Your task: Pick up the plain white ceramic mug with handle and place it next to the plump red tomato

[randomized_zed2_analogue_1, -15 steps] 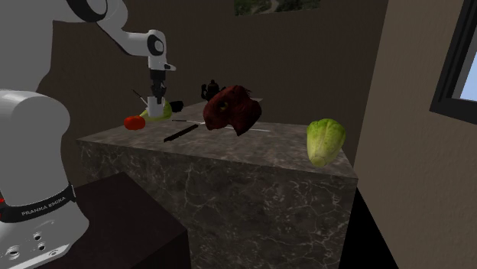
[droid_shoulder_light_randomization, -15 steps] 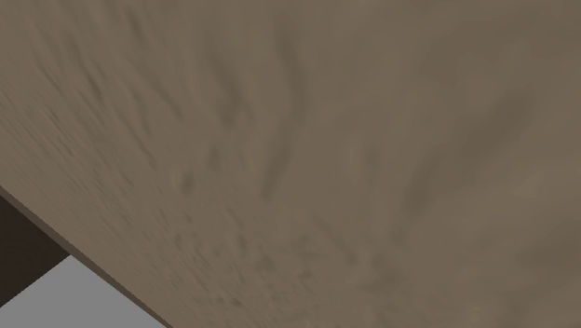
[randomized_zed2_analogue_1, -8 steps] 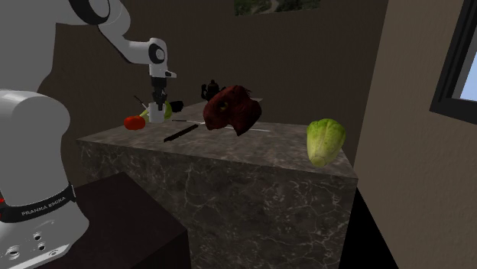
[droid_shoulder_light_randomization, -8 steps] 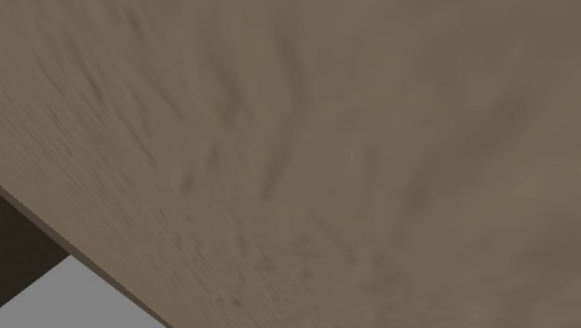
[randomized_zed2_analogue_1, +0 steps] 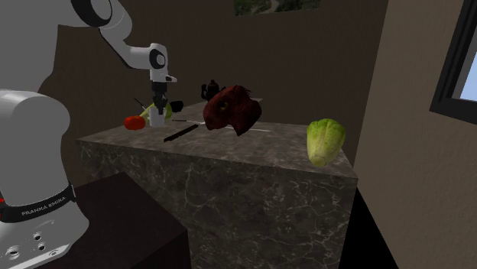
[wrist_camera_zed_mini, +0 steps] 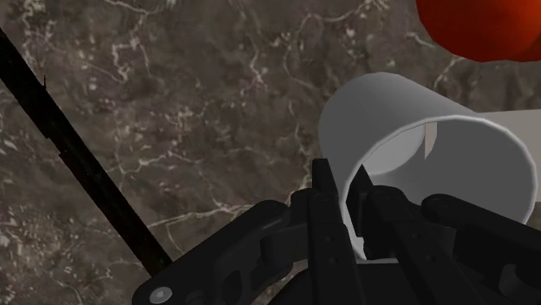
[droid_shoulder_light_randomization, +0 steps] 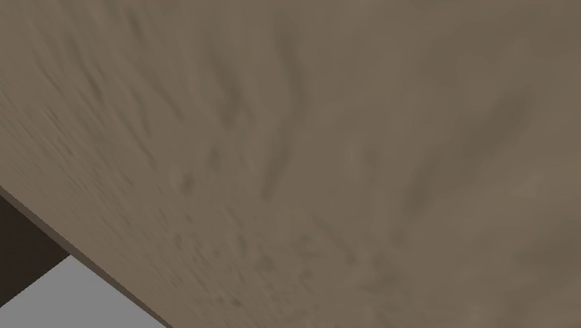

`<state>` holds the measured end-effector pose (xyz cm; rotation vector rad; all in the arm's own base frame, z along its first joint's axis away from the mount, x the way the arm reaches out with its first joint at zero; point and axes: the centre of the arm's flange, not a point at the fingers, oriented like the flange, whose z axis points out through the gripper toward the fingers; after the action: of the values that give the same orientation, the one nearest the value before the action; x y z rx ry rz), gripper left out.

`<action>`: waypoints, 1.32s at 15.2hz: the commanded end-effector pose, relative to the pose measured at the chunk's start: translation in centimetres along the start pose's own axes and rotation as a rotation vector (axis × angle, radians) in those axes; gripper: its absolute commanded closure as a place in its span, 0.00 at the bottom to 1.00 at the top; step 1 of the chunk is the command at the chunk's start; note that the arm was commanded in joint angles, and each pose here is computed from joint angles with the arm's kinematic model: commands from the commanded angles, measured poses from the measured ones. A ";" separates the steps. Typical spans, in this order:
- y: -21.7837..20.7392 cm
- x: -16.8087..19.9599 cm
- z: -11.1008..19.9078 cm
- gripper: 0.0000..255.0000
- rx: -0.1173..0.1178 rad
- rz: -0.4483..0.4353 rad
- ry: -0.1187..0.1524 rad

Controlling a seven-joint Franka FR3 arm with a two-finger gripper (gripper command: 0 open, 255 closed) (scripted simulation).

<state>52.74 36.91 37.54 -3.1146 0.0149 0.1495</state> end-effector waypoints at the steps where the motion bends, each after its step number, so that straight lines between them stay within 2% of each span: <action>1: 0.0 0.0 0.0 1.00 0.000 0.001 0.000; 3: 0.0 0.0 0.0 1.00 0.000 0.001 0.000; 4: 0.0 0.0 0.0 0.00 0.000 0.001 0.000; 9: 0.0 0.0 0.0 0.00 0.000 0.001 0.000; 13: 0.0 0.0 -5.0 0.00 0.000 0.001 0.000; 20: 0.0 0.0 -5.0 0.00 0.000 0.001 0.000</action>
<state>53.28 36.70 42.45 -3.1155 0.0174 0.1497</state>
